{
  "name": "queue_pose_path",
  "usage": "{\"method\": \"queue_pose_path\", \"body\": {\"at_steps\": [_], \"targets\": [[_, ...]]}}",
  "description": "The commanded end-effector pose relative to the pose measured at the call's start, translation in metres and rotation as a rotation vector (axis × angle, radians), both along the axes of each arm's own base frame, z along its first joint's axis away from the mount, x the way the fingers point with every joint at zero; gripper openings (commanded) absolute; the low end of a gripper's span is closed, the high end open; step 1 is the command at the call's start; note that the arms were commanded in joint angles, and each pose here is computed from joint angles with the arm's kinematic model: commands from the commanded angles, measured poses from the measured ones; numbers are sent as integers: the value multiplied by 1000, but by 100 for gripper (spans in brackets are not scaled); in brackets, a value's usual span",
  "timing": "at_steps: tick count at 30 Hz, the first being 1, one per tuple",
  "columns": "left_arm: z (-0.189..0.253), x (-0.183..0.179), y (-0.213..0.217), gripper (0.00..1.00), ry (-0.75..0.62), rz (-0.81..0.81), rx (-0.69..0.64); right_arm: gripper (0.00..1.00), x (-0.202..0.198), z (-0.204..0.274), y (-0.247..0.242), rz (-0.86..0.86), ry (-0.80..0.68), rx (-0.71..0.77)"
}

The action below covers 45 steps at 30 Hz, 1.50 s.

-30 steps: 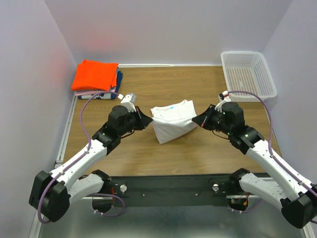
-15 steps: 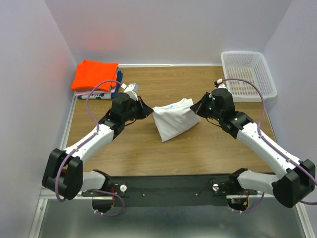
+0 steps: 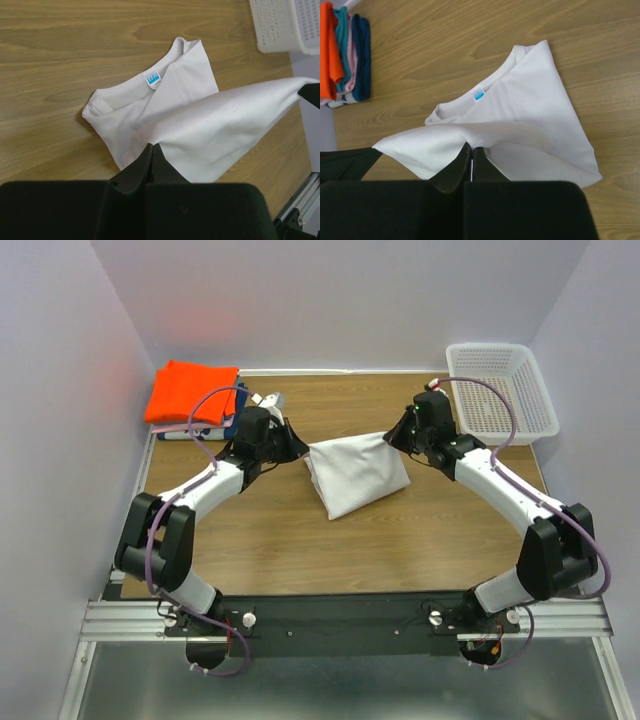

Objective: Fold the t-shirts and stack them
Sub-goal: Fold the tshirt

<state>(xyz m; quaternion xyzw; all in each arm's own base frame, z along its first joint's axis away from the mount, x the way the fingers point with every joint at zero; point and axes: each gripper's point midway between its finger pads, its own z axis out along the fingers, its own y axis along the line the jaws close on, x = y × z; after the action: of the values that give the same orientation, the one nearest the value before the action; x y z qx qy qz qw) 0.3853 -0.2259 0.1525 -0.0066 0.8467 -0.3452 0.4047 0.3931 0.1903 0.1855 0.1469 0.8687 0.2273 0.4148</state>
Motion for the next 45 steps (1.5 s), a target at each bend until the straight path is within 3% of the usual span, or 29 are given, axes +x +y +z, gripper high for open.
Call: {"method": "queue_pose_path", "body": {"at_steps": [1, 12, 24, 28, 29, 30, 31, 33, 34, 36, 37, 38, 43, 45], "targets": [[-13, 16, 1, 0, 14, -2, 35, 1, 26, 0, 1, 6, -16, 13], [-49, 59, 16, 0, 86, 105, 130, 1, 66, -47, 10, 56, 78, 31], [-85, 82, 26, 0, 152, 149, 212, 1, 94, -96, 12, 71, 162, 35], [-89, 84, 26, 0, 161, 151, 220, 7, 96, -113, 7, 51, 193, 24], [-91, 84, 28, 0, 162, 153, 231, 14, 97, -117, 6, 51, 200, 23], [-91, 85, 28, 5, 165, 158, 233, 20, 98, -119, 6, 53, 204, 25], [-91, 85, 29, 13, 171, 162, 240, 32, 99, -117, 8, 65, 203, 33], [-89, 87, 31, 39, 171, 170, 248, 39, 102, -111, 9, 83, 186, 35], [-82, 89, 32, 56, 165, 179, 252, 56, 104, -102, 11, 111, 159, 28], [-69, 90, 30, 67, 146, 180, 240, 100, 102, -85, 19, 174, 125, 44], [-61, 90, 29, 72, 132, 177, 232, 100, 100, -76, 21, 186, 112, 51], [-44, 89, 29, 96, 101, 184, 218, 100, 96, -70, 21, 203, 101, 54], [-3, 68, 19, 98, 32, 190, 185, 100, 61, -22, 22, 261, 36, 103], [8, 52, -2, 98, 7, 146, 166, 100, 38, -30, 22, 284, 72, 127]]}}
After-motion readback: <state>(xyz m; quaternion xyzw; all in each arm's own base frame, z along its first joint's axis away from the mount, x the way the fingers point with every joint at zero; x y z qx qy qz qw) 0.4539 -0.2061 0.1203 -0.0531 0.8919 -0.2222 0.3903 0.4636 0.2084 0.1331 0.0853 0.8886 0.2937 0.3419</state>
